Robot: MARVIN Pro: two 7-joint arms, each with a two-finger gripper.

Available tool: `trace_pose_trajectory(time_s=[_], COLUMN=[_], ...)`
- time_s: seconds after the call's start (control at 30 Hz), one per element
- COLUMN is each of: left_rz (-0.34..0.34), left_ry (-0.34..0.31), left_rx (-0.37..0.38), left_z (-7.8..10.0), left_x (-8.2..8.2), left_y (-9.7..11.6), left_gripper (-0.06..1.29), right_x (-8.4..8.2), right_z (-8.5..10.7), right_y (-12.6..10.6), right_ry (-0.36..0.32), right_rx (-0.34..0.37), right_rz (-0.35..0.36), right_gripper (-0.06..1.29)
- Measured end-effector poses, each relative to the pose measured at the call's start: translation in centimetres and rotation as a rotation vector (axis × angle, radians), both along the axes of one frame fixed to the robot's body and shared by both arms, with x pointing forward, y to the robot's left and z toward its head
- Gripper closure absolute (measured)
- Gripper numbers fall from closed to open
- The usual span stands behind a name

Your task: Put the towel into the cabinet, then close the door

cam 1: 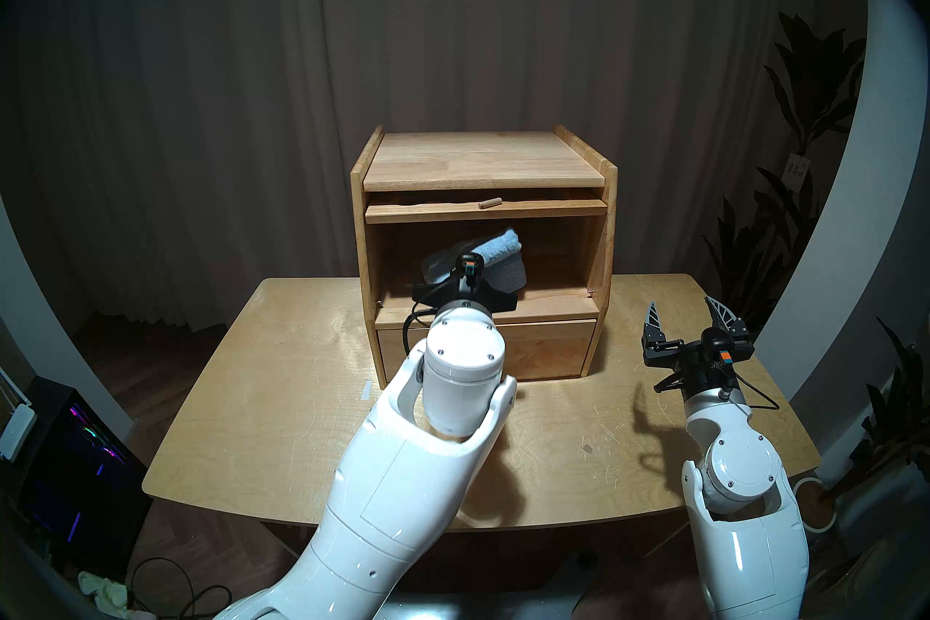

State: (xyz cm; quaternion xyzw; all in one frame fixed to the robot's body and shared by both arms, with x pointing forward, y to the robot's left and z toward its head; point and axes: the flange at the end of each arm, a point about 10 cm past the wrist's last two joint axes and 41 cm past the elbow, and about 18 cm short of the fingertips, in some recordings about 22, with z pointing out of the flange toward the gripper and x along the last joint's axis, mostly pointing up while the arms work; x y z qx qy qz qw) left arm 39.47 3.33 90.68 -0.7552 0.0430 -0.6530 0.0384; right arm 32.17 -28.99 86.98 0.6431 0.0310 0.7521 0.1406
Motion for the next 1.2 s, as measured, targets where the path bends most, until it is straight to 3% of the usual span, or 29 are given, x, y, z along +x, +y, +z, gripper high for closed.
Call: trace_pose_trajectory(time_s=[0.17,0.4,0.67,0.97,1.2], left_rz=[0.076,0.125,0.095,0.056,-0.020], left_ry=[-0.052,-0.170,-0.287,-0.323,-0.360], left_rx=[-0.009,-0.074,-0.156,-0.157,-0.135], left_z=[-0.8,0.9,2.2,-0.4,-1.9], left_x=[-1.1,-1.4,-1.3,0.7,2.5], left_y=[1.8,2.9,1.4,0.4,0.2], left_gripper=[1.26,1.26,1.26,1.26,1.26], right_x=[0.0,0.0,-0.1,-0.2,-0.2], right_z=[0.0,0.1,0.2,0.3,0.3], right_y=[0.0,0.0,0.1,0.1,0.1], right_ry=[-0.001,-0.002,-0.004,-0.006,-0.006], right_rx=[0.000,0.000,0.000,-0.001,-0.001], right_rz=[0.000,0.001,0.001,0.002,0.002], right_gripper=[-0.02,-0.02,-0.02,-0.02,-0.02])
